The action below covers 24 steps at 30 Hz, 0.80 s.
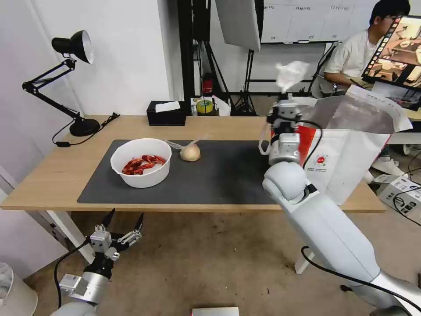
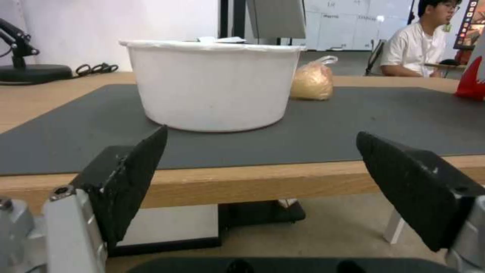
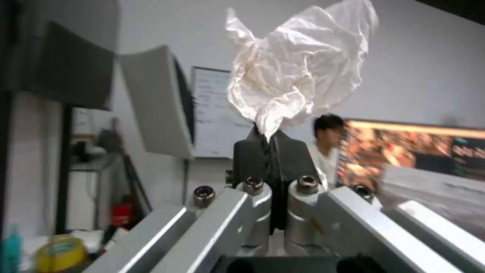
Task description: Pick up the trash from the table and place it into the takeout bag.
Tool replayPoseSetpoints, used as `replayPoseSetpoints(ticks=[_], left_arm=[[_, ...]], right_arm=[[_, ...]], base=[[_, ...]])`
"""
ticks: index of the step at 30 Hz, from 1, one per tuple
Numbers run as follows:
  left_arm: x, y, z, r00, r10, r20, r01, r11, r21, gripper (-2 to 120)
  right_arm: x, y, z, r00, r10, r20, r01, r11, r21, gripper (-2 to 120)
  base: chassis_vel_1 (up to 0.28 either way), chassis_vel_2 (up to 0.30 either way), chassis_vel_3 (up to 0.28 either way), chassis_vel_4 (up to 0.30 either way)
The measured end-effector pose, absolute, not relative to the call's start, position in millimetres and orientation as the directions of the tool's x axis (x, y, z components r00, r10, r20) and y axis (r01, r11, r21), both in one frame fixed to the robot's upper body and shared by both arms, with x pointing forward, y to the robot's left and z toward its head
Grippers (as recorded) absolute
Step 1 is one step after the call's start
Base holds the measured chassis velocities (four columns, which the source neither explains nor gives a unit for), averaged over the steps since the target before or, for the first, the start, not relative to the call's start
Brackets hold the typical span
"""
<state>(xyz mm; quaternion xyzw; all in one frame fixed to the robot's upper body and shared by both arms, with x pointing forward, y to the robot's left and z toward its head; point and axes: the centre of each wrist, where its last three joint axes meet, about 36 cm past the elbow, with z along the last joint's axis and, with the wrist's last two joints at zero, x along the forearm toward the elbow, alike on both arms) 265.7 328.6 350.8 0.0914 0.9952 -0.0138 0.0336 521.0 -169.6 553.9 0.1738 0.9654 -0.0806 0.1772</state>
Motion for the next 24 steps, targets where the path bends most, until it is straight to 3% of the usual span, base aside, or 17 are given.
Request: replayPoseSetpoints(ticks=[5, 24], left_arm=[[264.2, 328.1, 350.4, -0.981, 0.181, -0.066, 0.183, 0.983, -0.021, 100], [263.6, 321.4, 351.8, -0.978, 0.196, -0.064, 0.198, 0.980, -0.021, 100]], right_arm=[[517.5, -180.6, 568.0, -0.879, 0.356, -0.317, 0.395, 0.917, -0.064, 0], [499.1, -220.8, 576.4, -0.926, 0.317, -0.205, 0.342, 0.935, -0.094, 0]], base=[[0.000, 0.000, 0.000, 0.000], [0.000, 0.000, 0.000, 0.000]])
